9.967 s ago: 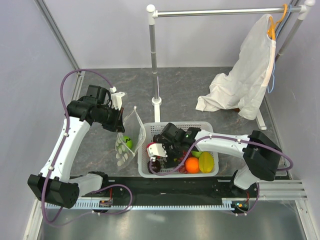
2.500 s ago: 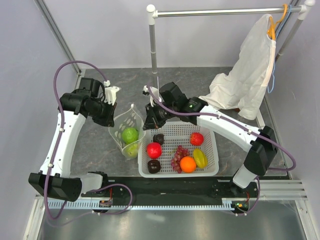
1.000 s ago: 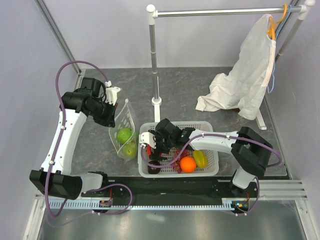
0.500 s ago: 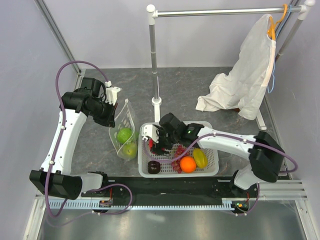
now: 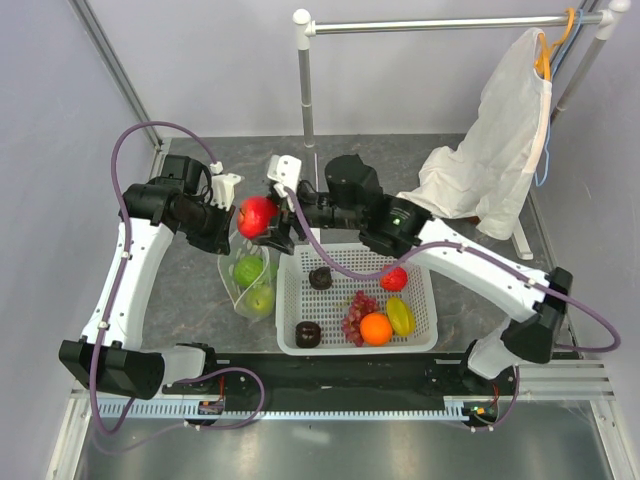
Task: Place the food in the zip-top bag and seal the zipper
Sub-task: Place the fake fruit in the zipper food storage bag, then pick up the fake fruit from the bin, then place the fake fruit in the zipper food storage bag, then pick up the fake fruit from the bin, then place the fake fruit in the zipper food storage bag, then adjust the zipper food storage bag at the center of the board.
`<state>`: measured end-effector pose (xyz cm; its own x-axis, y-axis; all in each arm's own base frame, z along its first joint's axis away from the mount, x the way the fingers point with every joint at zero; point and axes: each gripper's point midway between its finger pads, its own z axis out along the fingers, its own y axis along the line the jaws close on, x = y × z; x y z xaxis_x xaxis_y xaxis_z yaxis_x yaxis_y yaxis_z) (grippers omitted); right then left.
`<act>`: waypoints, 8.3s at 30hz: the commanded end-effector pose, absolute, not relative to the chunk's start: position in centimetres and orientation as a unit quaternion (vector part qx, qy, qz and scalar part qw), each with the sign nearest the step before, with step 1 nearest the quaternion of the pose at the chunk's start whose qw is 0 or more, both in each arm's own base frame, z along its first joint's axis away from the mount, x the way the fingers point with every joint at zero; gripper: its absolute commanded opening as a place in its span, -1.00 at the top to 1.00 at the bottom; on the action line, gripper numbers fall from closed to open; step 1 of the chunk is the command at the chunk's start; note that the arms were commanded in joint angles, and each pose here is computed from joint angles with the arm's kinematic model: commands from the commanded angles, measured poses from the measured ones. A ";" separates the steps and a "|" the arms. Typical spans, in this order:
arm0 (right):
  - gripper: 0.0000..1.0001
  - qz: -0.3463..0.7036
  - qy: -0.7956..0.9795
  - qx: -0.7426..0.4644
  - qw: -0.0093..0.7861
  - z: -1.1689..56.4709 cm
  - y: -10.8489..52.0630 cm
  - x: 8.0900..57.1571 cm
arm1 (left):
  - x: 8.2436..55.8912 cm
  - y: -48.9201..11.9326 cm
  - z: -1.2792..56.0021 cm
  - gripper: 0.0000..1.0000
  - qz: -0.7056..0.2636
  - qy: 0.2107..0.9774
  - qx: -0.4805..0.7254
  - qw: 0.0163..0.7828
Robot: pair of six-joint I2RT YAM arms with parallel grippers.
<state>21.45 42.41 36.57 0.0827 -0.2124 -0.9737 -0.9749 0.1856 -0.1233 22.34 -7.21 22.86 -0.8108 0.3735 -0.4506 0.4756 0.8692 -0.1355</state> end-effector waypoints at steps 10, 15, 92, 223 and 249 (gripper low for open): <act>0.06 0.395 0.611 -0.507 0.462 27.8 48.5 22.1 | 21.0 -8.0 24.9 0.96 -0.150 0.936 0.239 0.210; -0.10 0.367 0.646 -0.501 0.444 25.5 47.9 22.9 | 20.8 -8.1 25.0 0.96 -0.153 0.935 0.241 0.209; 0.15 0.210 0.601 -0.661 0.397 16.5 31.4 20.6 | 20.8 -7.7 23.3 0.96 -0.142 0.941 0.244 0.188; -0.92 0.246 0.717 -0.438 0.484 28.0 45.6 25.7 | 22.7 -9.2 23.5 0.96 -0.179 0.939 0.233 0.179; -0.12 0.393 0.803 -0.341 0.291 22.9 40.8 21.5 | 22.3 -9.4 23.5 0.96 -0.185 0.937 0.234 0.183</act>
<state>23.30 38.57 21.30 -0.5653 -0.3671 -0.7387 -0.7690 0.5586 0.3109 23.43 -9.12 22.75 -0.8232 0.3696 -0.4309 0.4978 0.8349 -0.2349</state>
